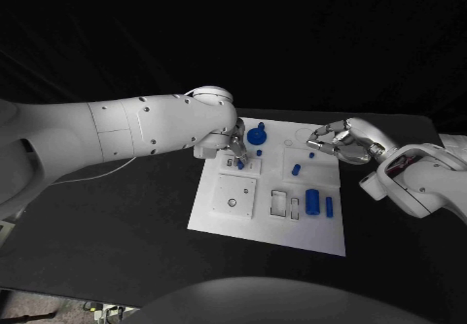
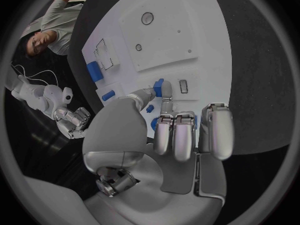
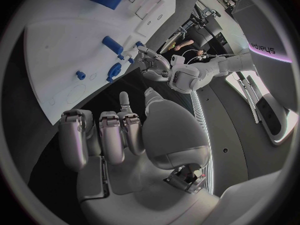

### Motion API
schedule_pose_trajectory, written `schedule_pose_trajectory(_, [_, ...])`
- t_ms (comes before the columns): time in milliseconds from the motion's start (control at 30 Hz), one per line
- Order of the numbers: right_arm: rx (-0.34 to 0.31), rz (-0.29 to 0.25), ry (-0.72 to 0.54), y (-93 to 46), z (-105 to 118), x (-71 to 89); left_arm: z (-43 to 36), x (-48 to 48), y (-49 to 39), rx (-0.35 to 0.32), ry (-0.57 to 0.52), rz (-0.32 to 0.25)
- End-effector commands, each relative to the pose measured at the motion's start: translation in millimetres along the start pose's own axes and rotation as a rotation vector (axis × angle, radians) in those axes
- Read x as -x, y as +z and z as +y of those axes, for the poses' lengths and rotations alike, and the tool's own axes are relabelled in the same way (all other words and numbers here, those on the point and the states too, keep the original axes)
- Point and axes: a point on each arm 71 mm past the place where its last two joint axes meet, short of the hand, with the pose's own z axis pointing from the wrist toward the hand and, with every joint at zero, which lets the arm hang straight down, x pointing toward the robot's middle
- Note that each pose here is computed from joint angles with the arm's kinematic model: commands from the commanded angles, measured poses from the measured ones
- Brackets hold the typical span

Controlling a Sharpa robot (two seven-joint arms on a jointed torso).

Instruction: Assemble the parts on the task board

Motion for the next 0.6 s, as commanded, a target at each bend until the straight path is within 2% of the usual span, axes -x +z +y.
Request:
schedule_pose_trajectory(33, [0.007,0.005,-0.006,-1.2,0,-0.7,9.9,-1.6,-4.2,0.148,-0.005,-0.068])
schedule_pose_trajectory(233, [-0.002,0.004,-0.005,-3.7,-4,-1.7,13.9,-4.9,-10.8,0.138,-0.006,-0.114])
schedule_pose_trajectory(600, [-0.015,0.009,-0.001,-6.5,-11,-6.4,20.3,-7.9,-15.9,0.124,-0.033,-0.205])
